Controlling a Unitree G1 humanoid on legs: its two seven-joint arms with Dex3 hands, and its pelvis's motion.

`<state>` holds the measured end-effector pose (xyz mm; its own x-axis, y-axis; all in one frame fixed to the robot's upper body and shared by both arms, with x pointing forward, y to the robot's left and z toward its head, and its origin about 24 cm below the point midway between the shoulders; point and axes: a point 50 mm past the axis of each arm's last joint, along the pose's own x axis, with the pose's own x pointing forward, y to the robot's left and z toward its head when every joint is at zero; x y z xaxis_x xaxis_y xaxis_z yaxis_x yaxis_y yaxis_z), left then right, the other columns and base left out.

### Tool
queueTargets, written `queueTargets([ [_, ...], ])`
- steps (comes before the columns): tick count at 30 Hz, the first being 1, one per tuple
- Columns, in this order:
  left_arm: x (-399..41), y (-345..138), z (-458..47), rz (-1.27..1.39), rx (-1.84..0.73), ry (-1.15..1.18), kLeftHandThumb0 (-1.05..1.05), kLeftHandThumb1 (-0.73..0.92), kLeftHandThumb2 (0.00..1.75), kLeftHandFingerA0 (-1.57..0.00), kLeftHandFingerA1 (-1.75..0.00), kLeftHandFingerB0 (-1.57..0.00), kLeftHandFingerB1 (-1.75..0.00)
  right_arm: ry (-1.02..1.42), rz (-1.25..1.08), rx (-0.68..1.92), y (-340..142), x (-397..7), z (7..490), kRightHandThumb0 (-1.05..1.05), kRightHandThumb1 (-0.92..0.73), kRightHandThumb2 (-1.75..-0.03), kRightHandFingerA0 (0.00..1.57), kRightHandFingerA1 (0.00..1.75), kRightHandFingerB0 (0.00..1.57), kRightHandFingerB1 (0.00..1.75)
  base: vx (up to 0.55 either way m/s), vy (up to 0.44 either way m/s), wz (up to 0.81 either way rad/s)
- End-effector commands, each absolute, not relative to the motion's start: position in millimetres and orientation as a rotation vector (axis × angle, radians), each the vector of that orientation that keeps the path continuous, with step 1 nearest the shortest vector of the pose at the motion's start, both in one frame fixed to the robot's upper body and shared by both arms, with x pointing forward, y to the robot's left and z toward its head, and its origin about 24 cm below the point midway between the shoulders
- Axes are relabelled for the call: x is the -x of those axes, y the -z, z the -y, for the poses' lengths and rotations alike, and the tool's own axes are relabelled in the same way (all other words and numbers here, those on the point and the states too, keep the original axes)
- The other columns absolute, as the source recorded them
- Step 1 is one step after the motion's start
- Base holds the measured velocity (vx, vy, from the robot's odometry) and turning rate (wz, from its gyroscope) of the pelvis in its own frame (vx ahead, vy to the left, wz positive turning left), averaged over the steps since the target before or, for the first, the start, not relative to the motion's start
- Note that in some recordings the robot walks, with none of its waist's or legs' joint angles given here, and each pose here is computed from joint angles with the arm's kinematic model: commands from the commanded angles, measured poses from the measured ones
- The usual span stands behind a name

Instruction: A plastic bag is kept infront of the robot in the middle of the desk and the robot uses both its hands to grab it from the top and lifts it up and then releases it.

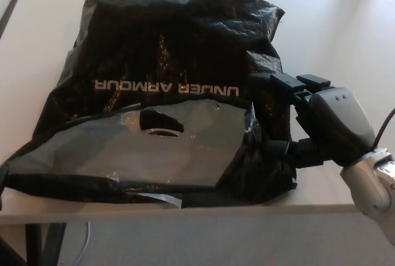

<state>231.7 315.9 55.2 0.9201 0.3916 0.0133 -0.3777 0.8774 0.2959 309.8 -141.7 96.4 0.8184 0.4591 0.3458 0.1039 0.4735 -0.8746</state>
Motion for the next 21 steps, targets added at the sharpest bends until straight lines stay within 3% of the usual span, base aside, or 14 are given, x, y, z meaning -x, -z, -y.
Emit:
queueTargets([
  [1,-227.0,-54.3,-320.3,-0.093,-0.332,-0.387,-0.09,0.45,0.89,-0.23,-0.51,-0.14,-0.47,-0.244,0.568,1.071,-90.9,-297.7,153.2,-0.61,-0.46,-0.55,0.51,0.42,0.30,0.31,0.00,0.000,0.00],
  [20,-211.3,-55.7,-330.5,-0.048,-0.366,-0.441,-0.09,0.45,0.88,-0.29,-0.53,-0.17,-0.47,-0.311,0.487,1.007,-77.6,-236.4,171.5,-0.59,-0.48,-0.55,0.49,0.41,0.28,0.31,0.00,0.000,0.00],
  [21,-211.4,-55.8,-329.7,-0.039,-0.362,-0.440,-0.14,0.63,0.60,-0.40,-0.34,-0.30,-0.31,-0.313,0.475,1.007,-75.3,-234.3,171.7,-0.59,-0.48,-0.55,0.48,0.40,0.28,0.30,0.00,0.000,0.00],
])
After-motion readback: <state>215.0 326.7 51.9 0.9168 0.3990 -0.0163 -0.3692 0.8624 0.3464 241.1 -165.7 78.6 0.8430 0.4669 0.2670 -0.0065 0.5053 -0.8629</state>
